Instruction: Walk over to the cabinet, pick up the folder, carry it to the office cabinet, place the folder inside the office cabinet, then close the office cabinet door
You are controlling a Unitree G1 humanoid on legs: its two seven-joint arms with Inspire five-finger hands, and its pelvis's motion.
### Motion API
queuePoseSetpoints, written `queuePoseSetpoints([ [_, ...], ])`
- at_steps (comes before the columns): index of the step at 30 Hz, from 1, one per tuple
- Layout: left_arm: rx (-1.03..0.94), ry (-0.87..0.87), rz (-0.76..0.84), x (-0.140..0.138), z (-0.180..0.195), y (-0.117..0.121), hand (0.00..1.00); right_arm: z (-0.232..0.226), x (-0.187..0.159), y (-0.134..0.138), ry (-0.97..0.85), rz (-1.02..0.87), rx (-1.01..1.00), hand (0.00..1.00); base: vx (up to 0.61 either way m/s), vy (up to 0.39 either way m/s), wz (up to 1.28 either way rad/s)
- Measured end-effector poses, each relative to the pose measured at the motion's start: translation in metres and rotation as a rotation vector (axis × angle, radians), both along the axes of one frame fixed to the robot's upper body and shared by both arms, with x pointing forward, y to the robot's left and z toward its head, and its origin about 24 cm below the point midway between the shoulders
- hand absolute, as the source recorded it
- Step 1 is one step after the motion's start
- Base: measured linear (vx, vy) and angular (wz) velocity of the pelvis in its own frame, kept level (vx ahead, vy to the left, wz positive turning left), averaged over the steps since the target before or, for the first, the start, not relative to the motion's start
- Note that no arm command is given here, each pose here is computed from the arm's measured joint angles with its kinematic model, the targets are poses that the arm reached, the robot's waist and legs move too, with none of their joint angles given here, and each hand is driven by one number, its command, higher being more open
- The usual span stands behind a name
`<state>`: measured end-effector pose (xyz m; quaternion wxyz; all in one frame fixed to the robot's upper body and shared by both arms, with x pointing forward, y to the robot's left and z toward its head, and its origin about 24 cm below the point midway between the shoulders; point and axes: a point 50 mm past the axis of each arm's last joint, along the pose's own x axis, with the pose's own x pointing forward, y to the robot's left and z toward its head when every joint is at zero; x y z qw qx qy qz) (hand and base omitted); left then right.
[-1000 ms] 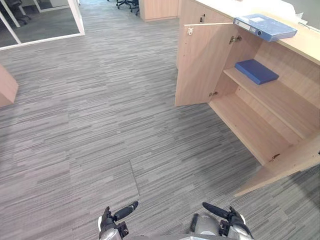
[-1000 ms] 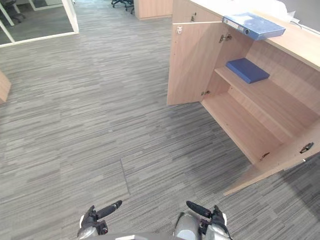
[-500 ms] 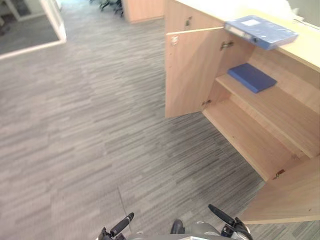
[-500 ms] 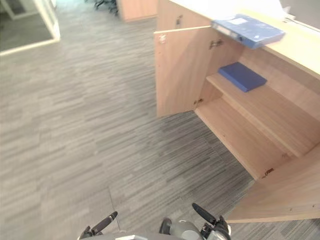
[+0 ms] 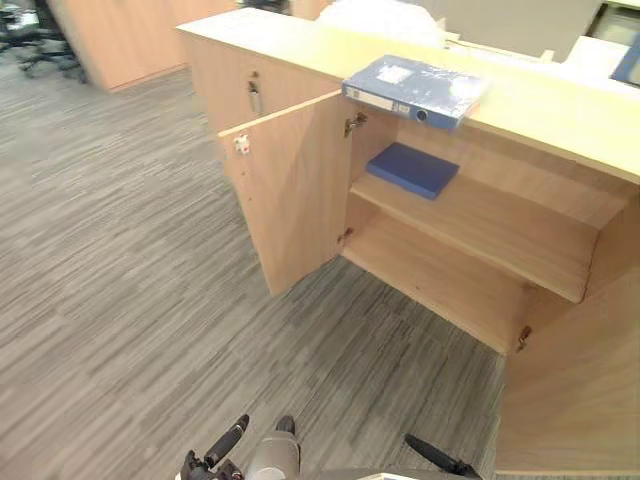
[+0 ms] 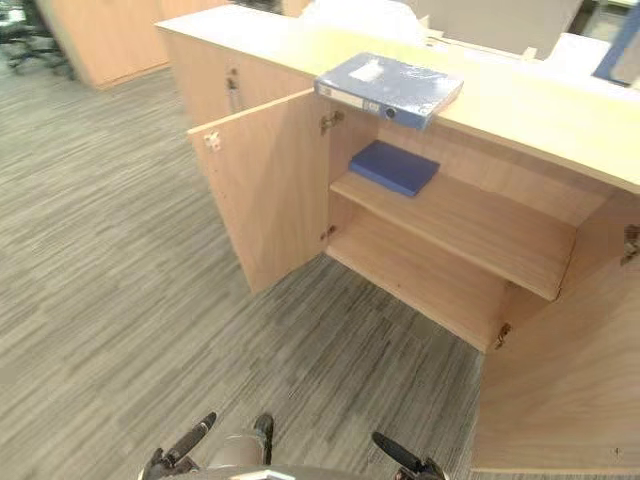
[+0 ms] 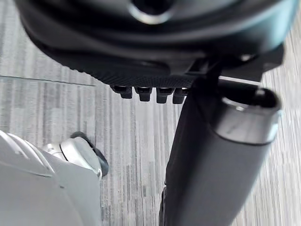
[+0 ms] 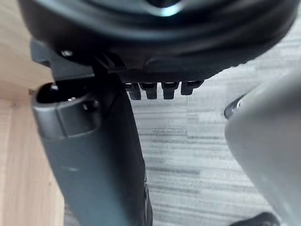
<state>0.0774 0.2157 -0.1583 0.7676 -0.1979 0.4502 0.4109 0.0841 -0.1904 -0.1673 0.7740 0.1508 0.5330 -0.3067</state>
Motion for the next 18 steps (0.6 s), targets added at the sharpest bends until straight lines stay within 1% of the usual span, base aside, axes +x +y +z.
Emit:
queuePoseSetpoints([
  [2, 0.002, 0.009, -0.012, -0.002, -0.001, 0.001, 1.0, 0.002, 0.006, -0.004, -0.024, 0.003, -0.012, 1.0, 0.4, 0.474, -1.11],
  [4, 0.018, 0.048, -0.102, -0.004, -0.002, -0.001, 1.0, 0.004, 0.009, -0.013, -0.032, 0.031, -0.041, 1.0, 0.23, 0.393, -0.89],
  [6, 0.031, 0.053, -0.129, -0.004, -0.002, 0.001, 1.0, 0.004, 0.011, -0.011, -0.03, 0.048, -0.045, 1.0, 0.14, 0.208, -0.84],
  [8, 0.028, 0.075, -0.146, -0.007, -0.003, 0.0, 1.0, 0.004, 0.008, -0.017, -0.016, 0.048, -0.062, 1.0, 0.18, 0.149, -1.17],
  [11, 0.024, 0.1, -0.185, -0.006, -0.005, -0.003, 1.0, 0.005, 0.015, -0.02, -0.031, 0.036, -0.059, 1.0, 0.11, 0.023, -1.15],
  [13, 0.02, 0.087, -0.197, 0.001, -0.004, -0.006, 1.0, 0.005, 0.01, -0.022, -0.024, 0.022, -0.062, 1.0, 0.13, -0.044, -0.41],
  [14, 0.016, 0.069, -0.208, 0.009, -0.003, -0.009, 1.0, 0.003, 0.0, -0.024, 0.0, 0.001, -0.064, 1.0, 0.19, -0.117, 0.16],
  [15, 0.02, 0.057, -0.217, 0.013, -0.002, -0.009, 1.0, 0.0, -0.018, -0.024, 0.043, -0.022, -0.057, 1.0, 0.3, -0.19, 0.28],
  [17, -0.001, 0.041, -0.212, 0.016, -0.003, -0.02, 1.0, -0.002, -0.037, -0.026, 0.07, -0.097, -0.051, 1.0, 0.45, -0.272, 0.28],
  [18, -0.001, 0.024, -0.21, 0.019, -0.002, -0.022, 1.0, -0.001, -0.035, -0.028, 0.054, -0.121, -0.055, 1.0, 0.42, -0.27, 0.12],
])
